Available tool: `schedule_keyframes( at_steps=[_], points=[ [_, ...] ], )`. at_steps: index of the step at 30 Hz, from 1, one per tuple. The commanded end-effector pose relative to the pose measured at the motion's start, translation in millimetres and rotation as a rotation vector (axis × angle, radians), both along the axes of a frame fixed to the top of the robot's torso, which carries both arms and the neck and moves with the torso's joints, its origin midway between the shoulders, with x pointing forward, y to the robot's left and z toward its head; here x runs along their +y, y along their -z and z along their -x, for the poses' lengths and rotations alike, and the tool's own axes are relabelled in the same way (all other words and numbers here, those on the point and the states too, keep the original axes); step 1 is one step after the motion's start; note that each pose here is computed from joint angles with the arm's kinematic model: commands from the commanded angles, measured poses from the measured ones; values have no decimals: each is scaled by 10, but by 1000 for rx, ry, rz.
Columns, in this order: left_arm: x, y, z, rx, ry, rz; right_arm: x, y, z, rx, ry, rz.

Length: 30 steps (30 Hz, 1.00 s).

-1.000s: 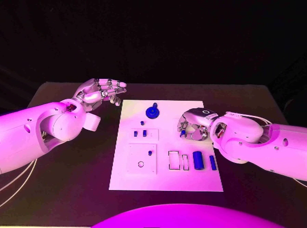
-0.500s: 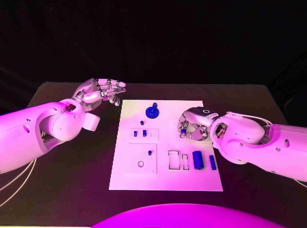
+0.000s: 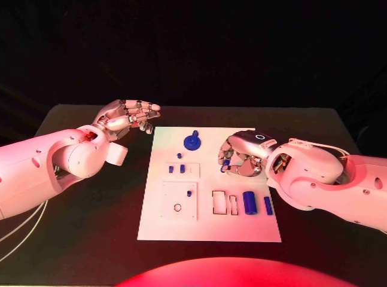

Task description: Assemble the parts on the task board

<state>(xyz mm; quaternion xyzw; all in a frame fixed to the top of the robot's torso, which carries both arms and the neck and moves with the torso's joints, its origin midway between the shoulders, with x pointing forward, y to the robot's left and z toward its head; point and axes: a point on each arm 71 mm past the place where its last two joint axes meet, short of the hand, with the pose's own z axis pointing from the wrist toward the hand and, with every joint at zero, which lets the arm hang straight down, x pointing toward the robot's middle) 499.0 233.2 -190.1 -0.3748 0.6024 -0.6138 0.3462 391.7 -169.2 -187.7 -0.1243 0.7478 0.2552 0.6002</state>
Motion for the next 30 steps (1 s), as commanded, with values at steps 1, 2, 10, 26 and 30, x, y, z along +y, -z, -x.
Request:
schedule_keyframes(
  at_steps=[1,2,10,26,30],
  points=[
    [-28,-7,1,-2,11,13,135,-60,76,-4,-35,-38],
    [-31,-6,0,-2,11,13,175,-72,94,-5,-46,-46],
    [-65,1,-3,-2,17,16,592,-103,268,-12,-165,-121],
    [-115,7,1,1,28,22,978,372,444,65,-265,-147],
    [-124,8,2,1,31,23,996,472,456,66,-265,-136]
  ],
)
